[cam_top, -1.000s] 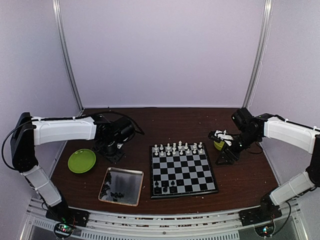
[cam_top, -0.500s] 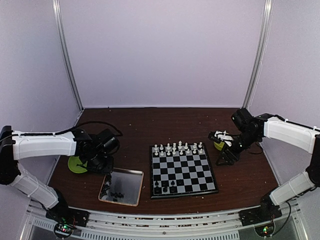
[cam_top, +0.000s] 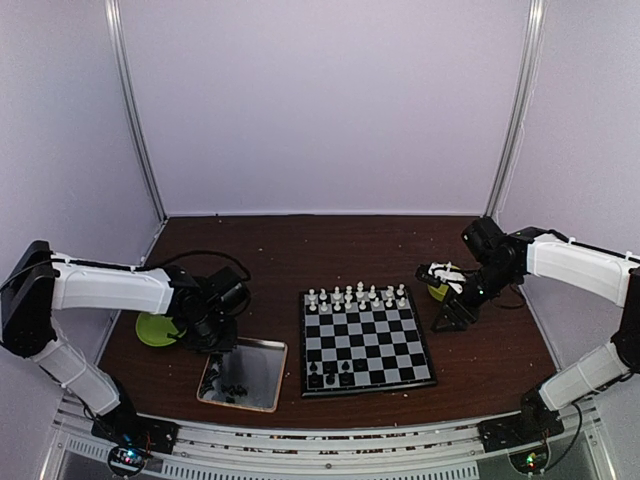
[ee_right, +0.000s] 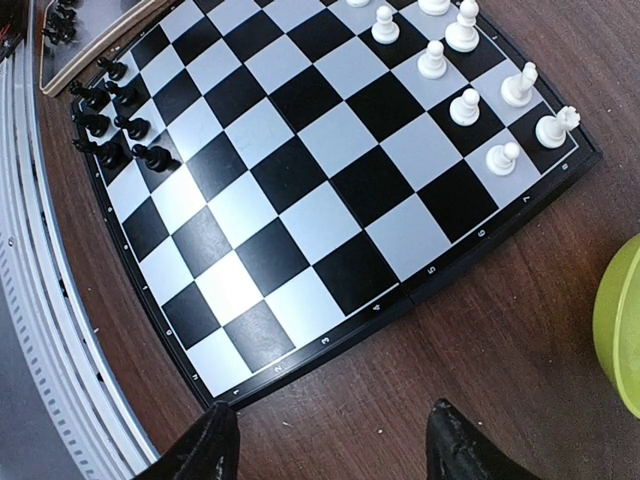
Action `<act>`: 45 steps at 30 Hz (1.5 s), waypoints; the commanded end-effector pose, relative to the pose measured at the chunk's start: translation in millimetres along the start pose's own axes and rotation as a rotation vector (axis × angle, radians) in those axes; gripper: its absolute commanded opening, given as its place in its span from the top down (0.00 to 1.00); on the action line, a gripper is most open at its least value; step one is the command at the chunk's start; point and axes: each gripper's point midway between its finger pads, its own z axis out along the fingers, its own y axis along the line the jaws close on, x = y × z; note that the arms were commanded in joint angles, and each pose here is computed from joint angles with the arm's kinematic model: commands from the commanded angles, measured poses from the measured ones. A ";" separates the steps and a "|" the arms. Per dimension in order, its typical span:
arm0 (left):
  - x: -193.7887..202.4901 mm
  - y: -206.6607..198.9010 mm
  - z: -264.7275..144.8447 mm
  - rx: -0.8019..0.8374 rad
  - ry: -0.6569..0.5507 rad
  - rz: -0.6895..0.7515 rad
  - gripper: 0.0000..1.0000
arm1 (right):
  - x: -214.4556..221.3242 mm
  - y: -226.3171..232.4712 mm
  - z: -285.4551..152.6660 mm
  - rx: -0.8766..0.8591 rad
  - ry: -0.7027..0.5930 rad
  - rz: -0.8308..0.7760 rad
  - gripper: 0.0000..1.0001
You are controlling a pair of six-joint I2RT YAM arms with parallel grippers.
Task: Set up the chess pieces on the board
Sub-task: Pick up the queen from the storage box.
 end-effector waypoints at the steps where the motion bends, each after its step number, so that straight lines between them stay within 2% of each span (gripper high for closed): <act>1: -5.9 0.2 4.3 -0.029 -0.001 -0.030 0.69 | 1.9 3.5 2.7 -0.016 0.014 -0.012 0.36; 11: -7.0 0.7 19.0 -0.073 0.025 -0.020 0.69 | 3.1 3.2 2.3 -0.012 0.019 -0.016 0.36; 26: -9.7 -21.9 35.8 -0.047 0.089 0.114 0.91 | 3.6 4.2 1.9 -0.012 0.021 -0.019 0.36; 32: -10.0 -34.8 10.1 0.035 0.060 0.251 0.93 | 2.0 5.4 2.0 -0.020 0.016 -0.018 0.36; 39: 16.9 -89.7 -25.7 0.243 0.038 0.597 0.93 | -4.4 21.2 -3.0 -0.095 -0.006 -0.037 0.36; 45: 24.5 -133.1 -58.4 0.453 0.049 0.736 0.93 | -41.4 59.7 -39.6 -0.164 -0.157 -0.201 0.36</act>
